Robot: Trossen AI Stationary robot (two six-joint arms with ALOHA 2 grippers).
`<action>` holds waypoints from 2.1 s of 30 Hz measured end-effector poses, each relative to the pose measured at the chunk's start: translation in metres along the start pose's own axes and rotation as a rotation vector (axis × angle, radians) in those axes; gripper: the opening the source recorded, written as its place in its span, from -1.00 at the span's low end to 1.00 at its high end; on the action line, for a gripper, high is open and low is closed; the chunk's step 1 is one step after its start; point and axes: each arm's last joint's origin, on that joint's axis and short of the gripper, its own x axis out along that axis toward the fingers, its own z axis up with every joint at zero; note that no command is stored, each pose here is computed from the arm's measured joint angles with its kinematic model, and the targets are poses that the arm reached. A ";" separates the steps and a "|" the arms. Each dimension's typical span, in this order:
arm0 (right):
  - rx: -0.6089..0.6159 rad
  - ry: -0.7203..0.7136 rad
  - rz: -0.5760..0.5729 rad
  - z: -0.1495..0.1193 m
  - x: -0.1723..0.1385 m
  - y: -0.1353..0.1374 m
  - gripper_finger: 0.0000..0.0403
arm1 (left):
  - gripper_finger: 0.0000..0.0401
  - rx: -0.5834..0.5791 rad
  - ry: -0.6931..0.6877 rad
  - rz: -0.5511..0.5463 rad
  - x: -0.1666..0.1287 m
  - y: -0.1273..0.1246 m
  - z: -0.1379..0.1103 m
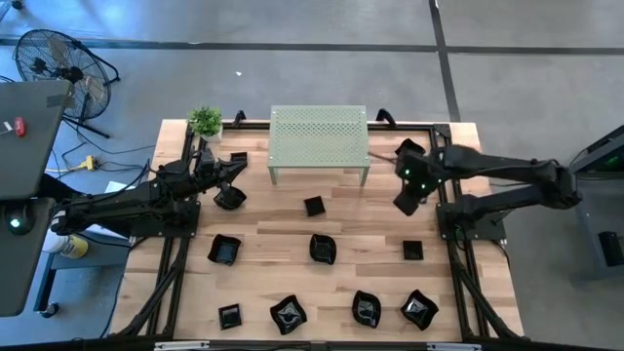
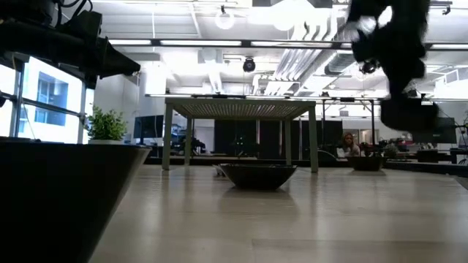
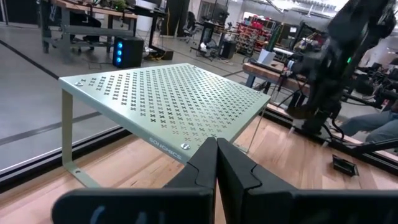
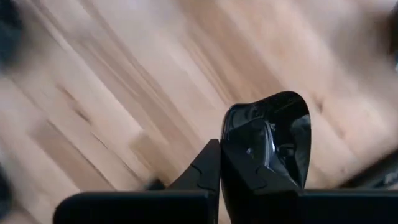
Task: Pick & Place Mini shaped plates
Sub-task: Put the black leaf-shaped plate on the shelf, then put the black square plate on the shelf
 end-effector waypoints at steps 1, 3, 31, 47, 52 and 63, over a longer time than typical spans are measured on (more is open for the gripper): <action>-0.005 -0.045 0.008 0.005 -0.010 0.003 -0.99 | -1.00 0.000 0.000 0.000 0.000 0.000 0.000; -0.018 -0.154 0.015 0.018 -0.032 0.010 -0.99 | -1.00 -0.008 0.000 0.000 0.000 0.000 0.000; -1.418 -0.222 -0.357 0.195 -0.006 -0.008 -0.99 | -1.00 0.007 0.056 0.022 0.000 0.002 -0.006; -1.544 -0.165 -0.426 0.195 0.031 -0.030 -0.97 | -1.00 0.013 0.077 0.029 0.000 0.002 -0.008; -1.537 -0.143 -0.481 0.196 0.031 -0.028 -0.87 | -1.00 0.013 0.077 0.029 0.000 0.002 -0.008; -1.387 -0.251 -0.625 0.193 0.010 -0.007 -0.39 | -1.00 0.009 0.065 0.014 0.000 0.002 -0.006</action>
